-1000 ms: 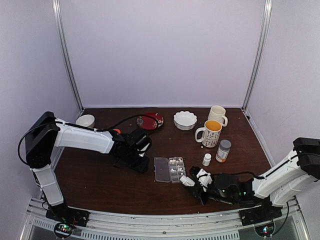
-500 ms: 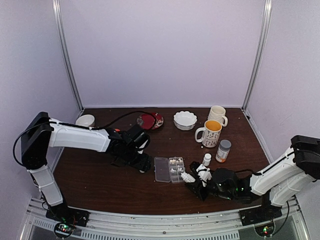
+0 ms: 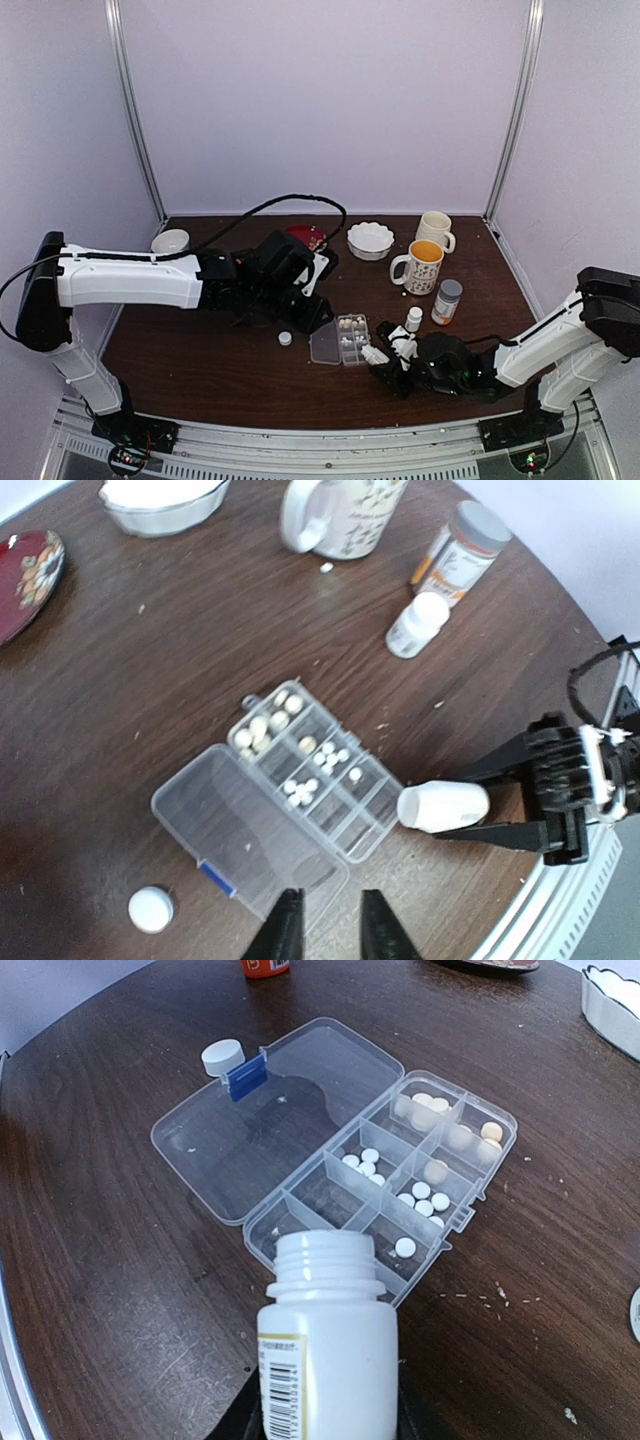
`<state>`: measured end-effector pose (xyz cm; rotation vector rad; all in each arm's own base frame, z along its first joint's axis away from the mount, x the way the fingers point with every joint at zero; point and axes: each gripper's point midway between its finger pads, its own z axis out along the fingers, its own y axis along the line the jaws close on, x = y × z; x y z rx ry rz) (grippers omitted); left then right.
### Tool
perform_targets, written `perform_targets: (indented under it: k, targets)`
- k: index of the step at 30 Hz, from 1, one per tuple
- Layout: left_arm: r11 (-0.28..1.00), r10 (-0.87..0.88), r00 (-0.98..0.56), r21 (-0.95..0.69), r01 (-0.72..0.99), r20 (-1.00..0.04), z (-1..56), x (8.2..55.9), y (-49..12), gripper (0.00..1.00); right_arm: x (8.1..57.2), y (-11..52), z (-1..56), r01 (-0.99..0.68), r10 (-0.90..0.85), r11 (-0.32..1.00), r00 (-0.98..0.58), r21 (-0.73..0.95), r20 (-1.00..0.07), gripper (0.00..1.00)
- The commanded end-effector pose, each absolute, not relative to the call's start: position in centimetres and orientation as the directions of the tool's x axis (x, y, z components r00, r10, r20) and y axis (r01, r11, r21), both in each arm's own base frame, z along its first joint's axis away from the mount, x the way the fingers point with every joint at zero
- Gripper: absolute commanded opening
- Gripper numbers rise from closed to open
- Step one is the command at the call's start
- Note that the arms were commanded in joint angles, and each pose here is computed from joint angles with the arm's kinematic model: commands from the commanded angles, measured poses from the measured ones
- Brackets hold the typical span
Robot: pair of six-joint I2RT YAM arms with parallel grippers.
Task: Sort the pills into containers
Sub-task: Place the lid of the pill bottle at the center of the board, then pour the pill into the compartment of the pill container.
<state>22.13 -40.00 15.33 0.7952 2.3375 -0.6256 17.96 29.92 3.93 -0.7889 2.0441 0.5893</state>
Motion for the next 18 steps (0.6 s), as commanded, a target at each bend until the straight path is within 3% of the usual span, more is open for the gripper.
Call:
perform_targets:
  k: [1, 7, 18]
  targets:
    - [0.608, 0.305, -0.600, -0.333, 0.720, -0.740, 18.0, 21.9, -42.7, 0.15, 18.4, 30.1, 3.8, -0.699, -0.312, 0.702, -0.473, 0.135, -0.824, 0.00]
    - [0.497, 0.247, -0.554, -0.387, 0.776, -0.795, 18.7, 20.8, -44.9, 0.04, 18.4, 30.0, 3.6, -0.696, -0.315, 0.704, -0.485, 0.142, -0.816, 0.00]
    - [0.366, 0.257, -0.601, -0.499, 0.786, -0.757, 15.3, 18.7, -49.6, 0.00, 18.7, 30.2, 3.2, -0.695, -0.320, 0.703, -0.496, 0.148, -0.808, 0.00]
